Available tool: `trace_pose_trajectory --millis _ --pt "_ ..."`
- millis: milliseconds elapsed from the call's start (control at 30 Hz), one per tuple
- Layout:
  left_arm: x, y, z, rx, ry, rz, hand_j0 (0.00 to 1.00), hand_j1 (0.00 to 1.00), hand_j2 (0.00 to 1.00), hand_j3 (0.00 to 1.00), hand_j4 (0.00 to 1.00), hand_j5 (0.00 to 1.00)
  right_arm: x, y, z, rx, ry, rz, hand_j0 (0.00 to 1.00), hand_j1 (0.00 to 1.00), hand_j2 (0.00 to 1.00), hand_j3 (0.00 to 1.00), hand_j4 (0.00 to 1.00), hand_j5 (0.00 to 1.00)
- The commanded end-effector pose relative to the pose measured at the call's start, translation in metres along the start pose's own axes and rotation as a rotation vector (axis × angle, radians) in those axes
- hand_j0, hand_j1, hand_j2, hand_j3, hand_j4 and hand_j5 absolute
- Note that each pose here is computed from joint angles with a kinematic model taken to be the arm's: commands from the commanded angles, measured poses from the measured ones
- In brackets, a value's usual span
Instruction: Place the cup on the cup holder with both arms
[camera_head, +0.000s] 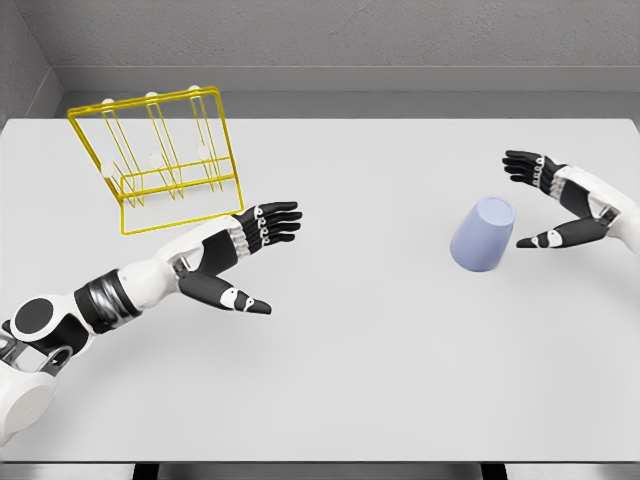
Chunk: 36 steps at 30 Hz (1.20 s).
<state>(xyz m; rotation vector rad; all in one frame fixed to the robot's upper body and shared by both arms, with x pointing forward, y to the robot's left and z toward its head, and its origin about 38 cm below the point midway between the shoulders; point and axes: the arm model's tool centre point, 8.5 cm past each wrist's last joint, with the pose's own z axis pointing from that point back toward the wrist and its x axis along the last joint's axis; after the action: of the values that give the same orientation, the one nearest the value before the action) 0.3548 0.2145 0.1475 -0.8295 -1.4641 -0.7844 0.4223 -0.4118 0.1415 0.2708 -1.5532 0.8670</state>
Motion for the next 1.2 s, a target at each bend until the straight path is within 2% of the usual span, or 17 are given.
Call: trace_pose_trajectory --millis 0,133,300,1167 --pt "0.000 0.000 0.000 -0.001 -0.002 0.006 1.00 1.00 1.00 1.00 1.00 1.00 -0.003 0.005 -0.006 -0.004 -0.012 -0.021 1.00 1.00 1.00 1.00 1.00 1.00" --pt "0.000 -0.001 0.000 -0.003 -0.002 0.007 1.00 1.00 1.00 1.00 1.00 1.00 -0.008 0.008 -0.007 -0.005 -0.005 -0.033 1.00 1.00 1.00 1.00 1.00 1.00" --pt "-0.001 -0.002 0.000 -0.005 -0.002 0.009 1.00 1.00 1.00 1.00 1.00 1.00 -0.007 0.004 -0.004 -0.012 -0.001 -0.026 1.00 1.00 1.00 1.00 1.00 1.00" --pt "-0.001 -0.002 0.000 -0.004 -0.003 0.006 1.00 1.00 1.00 1.00 1.00 1.00 -0.022 0.022 -0.004 0.004 0.013 -0.065 1.00 1.00 1.00 1.00 1.00 1.00"
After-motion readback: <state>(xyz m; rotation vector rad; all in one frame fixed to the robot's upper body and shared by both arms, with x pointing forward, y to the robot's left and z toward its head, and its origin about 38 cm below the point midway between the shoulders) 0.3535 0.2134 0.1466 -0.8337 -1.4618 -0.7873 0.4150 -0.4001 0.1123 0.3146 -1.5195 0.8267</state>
